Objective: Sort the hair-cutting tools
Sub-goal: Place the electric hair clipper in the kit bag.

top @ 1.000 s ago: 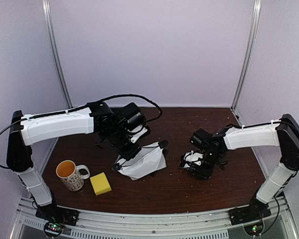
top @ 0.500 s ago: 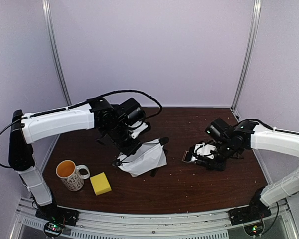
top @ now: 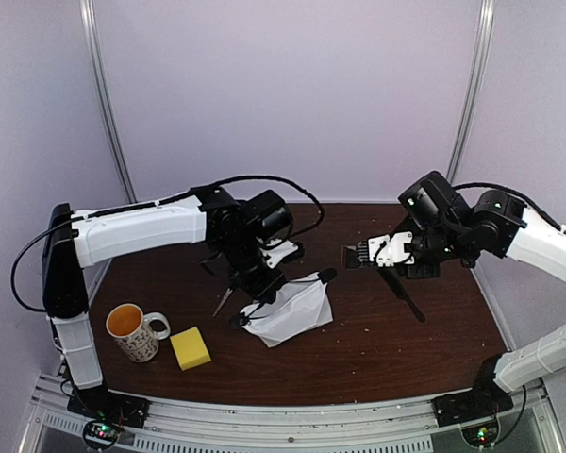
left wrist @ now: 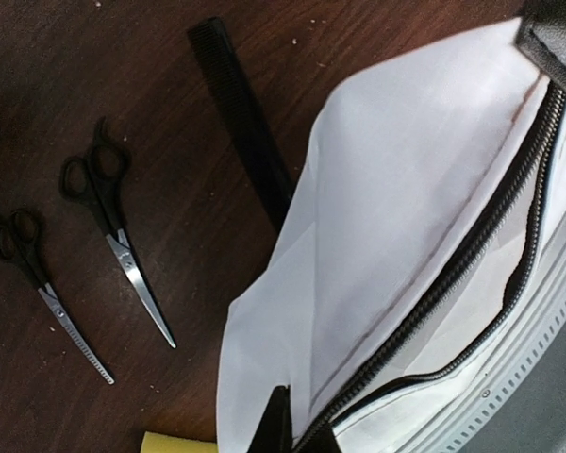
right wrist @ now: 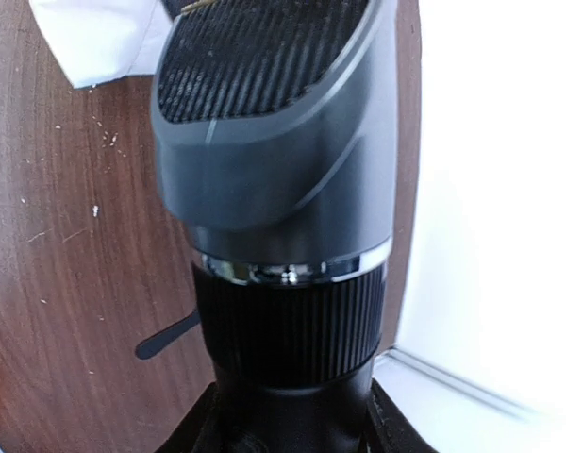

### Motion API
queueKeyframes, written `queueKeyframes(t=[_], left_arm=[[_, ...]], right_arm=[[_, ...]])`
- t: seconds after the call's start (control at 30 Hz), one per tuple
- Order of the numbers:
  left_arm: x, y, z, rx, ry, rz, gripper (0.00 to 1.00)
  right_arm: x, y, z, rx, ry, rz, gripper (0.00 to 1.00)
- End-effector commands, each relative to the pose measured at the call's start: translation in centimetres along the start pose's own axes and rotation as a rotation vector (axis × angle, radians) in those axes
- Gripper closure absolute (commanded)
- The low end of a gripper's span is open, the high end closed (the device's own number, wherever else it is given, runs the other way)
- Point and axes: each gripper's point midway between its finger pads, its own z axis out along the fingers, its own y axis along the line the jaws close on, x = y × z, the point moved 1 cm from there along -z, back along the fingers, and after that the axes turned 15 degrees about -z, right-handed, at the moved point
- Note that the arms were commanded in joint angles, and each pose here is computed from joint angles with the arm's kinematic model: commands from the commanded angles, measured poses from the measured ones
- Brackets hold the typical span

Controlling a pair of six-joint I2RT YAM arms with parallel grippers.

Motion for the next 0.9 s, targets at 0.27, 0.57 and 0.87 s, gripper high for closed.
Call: queueKeyframes(t=[0.27,0.57,0.87], left_arm=[[-0.4,-2.7,-1.0,0.137,0.056,-0.041,1.0],[1.1,-3.5,-1.7,0.202,0.085,-0.001,1.0],[1.8,-3.9,-2.3,0.219,0.086,0.041,1.0]], right_arm=[[-6.5,-2.7,-3.0,0.217,0.099,-0.534,1.0],[-9.7,-2.9,-2.6,0.305,0.137,-0.624,1.0],[-11.3,-3.1,-1.2,0.324,0.169,-0.678,1.0]])
